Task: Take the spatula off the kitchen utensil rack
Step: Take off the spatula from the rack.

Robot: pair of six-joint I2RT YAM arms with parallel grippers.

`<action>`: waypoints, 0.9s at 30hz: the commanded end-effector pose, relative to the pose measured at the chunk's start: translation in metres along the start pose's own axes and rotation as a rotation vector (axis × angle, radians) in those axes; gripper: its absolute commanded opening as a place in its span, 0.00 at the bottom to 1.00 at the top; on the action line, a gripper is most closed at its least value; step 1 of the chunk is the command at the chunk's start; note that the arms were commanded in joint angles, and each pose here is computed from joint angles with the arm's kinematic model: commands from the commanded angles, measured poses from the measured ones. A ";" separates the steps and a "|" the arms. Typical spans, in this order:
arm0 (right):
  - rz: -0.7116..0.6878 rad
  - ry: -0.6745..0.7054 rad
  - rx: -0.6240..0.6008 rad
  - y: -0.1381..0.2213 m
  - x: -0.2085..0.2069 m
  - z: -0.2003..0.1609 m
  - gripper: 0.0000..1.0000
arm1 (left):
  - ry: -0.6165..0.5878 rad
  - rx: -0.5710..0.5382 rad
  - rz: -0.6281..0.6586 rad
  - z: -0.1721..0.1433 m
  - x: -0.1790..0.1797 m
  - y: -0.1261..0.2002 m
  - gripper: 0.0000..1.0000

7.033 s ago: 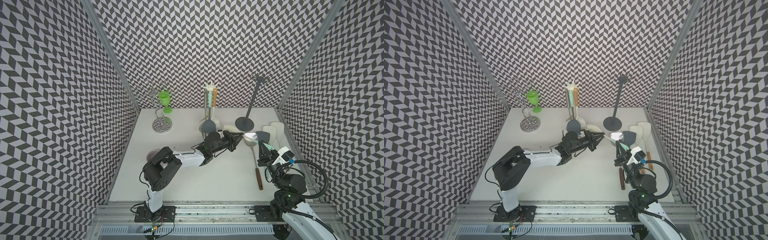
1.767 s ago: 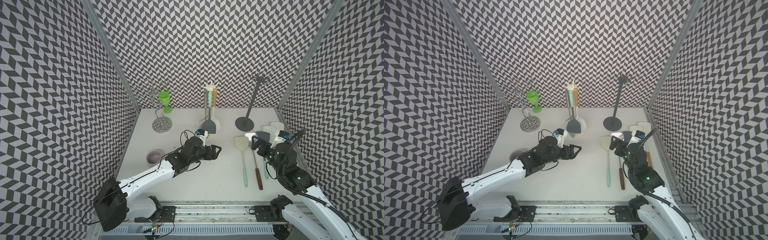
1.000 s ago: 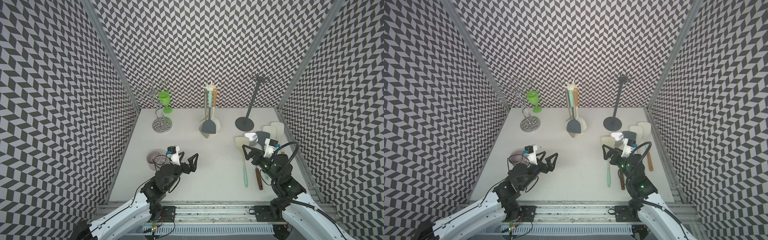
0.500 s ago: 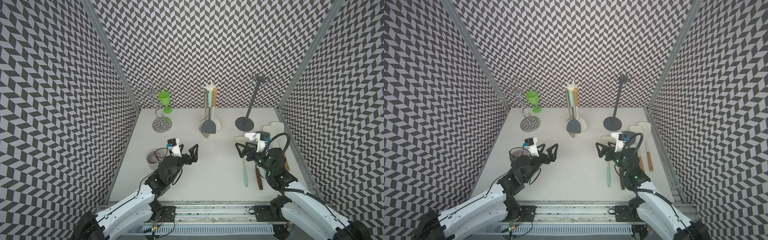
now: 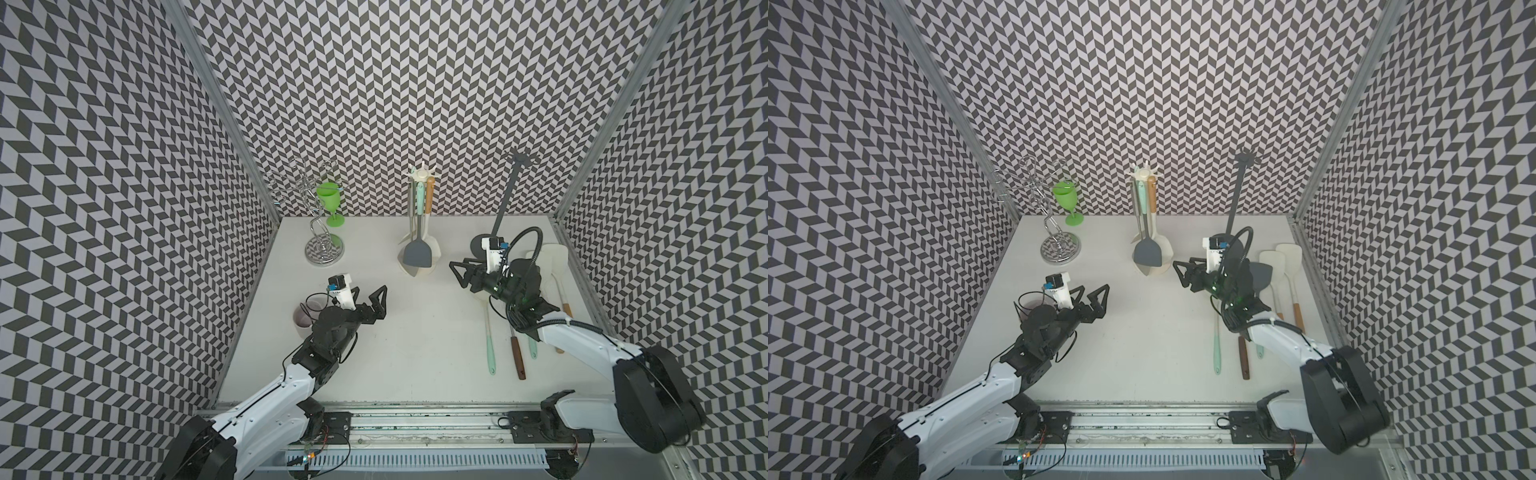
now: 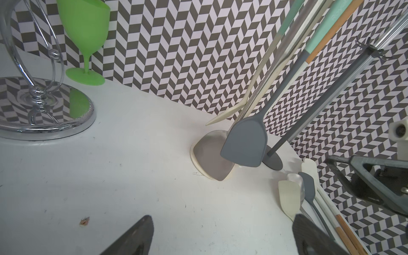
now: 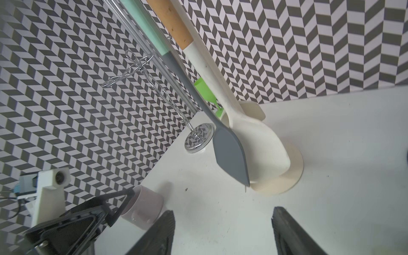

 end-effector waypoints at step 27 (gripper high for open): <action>0.171 0.279 -0.058 -0.147 0.020 0.051 0.46 | -0.006 -0.087 -0.020 0.017 0.001 0.011 1.00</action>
Point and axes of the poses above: each gripper's point midway between its finger pads, its own y axis back along the fingers, its own x axis along the line the jaws close on, z = x × y, the point moved 7 cm from there along y, back along the fingers, and after that the axes turned 14 degrees about -y, right-handed, at the moved point
